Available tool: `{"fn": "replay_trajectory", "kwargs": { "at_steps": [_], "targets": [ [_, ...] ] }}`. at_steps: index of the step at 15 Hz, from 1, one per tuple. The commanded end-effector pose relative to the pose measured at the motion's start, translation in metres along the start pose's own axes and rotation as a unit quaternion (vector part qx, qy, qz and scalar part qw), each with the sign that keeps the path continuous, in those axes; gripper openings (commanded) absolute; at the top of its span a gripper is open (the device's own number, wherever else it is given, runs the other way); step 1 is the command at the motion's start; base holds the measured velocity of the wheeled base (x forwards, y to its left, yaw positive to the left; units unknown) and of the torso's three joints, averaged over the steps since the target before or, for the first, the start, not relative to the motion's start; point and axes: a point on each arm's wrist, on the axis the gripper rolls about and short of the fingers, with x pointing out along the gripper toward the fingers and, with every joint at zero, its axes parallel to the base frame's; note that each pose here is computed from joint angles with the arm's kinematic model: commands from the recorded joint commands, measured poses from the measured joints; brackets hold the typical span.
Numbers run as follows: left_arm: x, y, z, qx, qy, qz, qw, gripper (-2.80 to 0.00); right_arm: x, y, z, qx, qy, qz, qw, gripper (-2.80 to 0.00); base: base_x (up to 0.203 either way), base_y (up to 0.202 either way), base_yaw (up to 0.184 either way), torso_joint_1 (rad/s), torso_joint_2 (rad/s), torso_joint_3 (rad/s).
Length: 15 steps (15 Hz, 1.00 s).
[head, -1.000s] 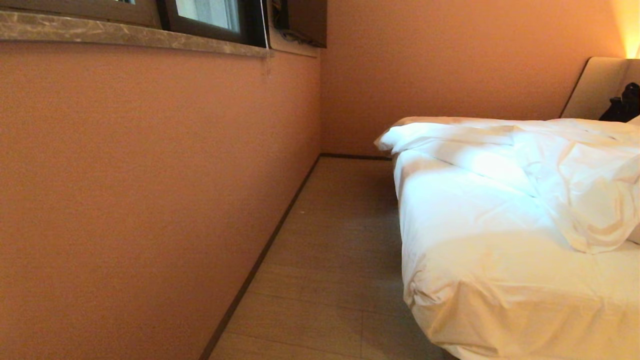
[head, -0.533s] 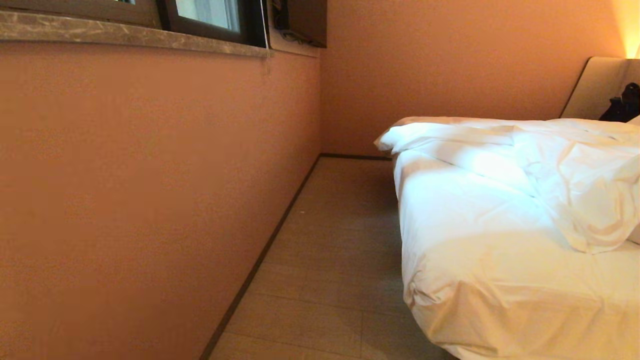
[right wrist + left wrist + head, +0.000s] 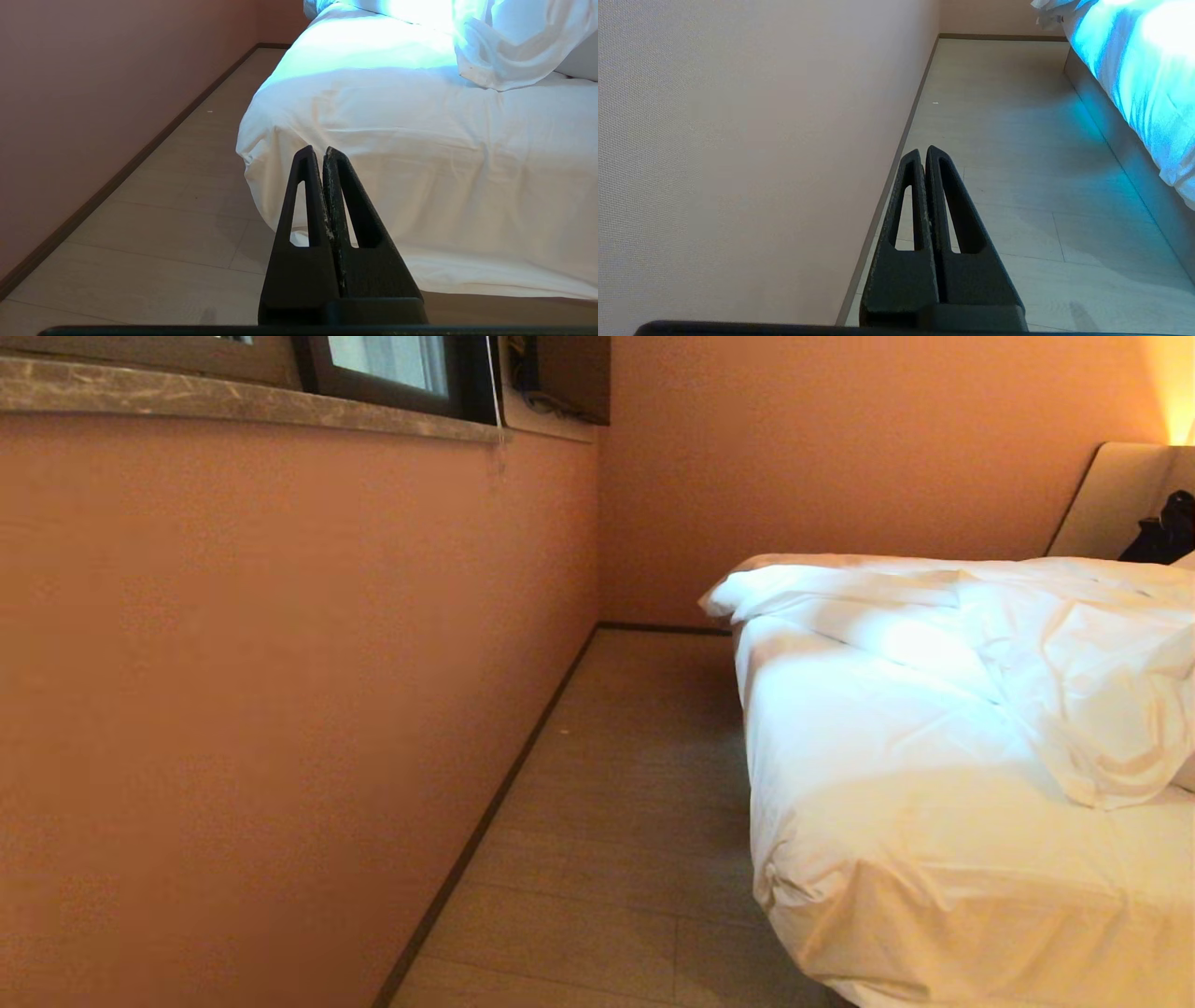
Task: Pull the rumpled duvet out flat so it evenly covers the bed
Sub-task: Hold the folded corner of the quilt
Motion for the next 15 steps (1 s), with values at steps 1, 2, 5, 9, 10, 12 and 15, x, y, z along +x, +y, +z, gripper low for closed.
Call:
{"fn": "replay_trajectory", "kwargs": {
  "at_steps": [1, 2, 5, 9, 10, 12, 15],
  "targets": [
    [0.0, 0.0, 0.0, 0.0, 0.0, 0.0, 1.0, -2.8, 0.0, 0.0, -0.0001, 0.0, 0.0, 0.0, 1.0, -2.8, 0.0, 0.0, 0.0, 0.0, 0.0, 0.0],
    [0.0, 0.0, 0.0, 0.001, 0.0, 0.0, 1.0, -2.8, 0.0, 0.0, -0.0001, 0.0, 0.0, 0.0, 1.0, -2.8, 0.0, 0.0, 0.0, 0.0, 0.0, 0.0],
    [-0.0001, 0.0, 0.0002, 0.001, 0.0, 0.0, 1.0, -2.8, 0.0, 0.0, -0.0001, 0.0, 0.0, 0.0, 1.0, -2.8, 0.002, -0.029, 0.002, 0.002, 0.0, 0.002],
    [0.0, 0.0, 0.0, 0.001, 0.0, 0.0, 1.0, -2.8, 0.0, 0.0, -0.0001, 0.0, 0.0, 0.0, 1.0, -2.8, 0.001, -0.181, 0.001, 0.004, 0.0, 0.001],
    [0.0, 0.0, 0.0, 0.0, 0.0, 0.0, 1.0, -2.8, 0.0, 0.0, -0.0001, 0.0, 0.0, 0.0, 1.0, -2.8, 0.0, -0.189, 0.002, 0.002, 0.0, 0.001],
    [0.0, 0.0, 0.0, 0.0, 0.0, 0.0, 1.0, -2.8, 0.0, 0.0, -0.0001, 0.0, 0.0, 0.0, 1.0, -2.8, 0.0, -0.196, -0.002, 0.003, 0.0, 0.003],
    [0.0, 0.0, 0.0, 0.0, 0.0, 0.0, 1.0, -2.8, 0.0, 0.0, -0.0001, 0.0, 0.0, 0.0, 1.0, -2.8, 0.0, -0.192, -0.002, 0.002, 0.0, 0.001]
  ]
}}
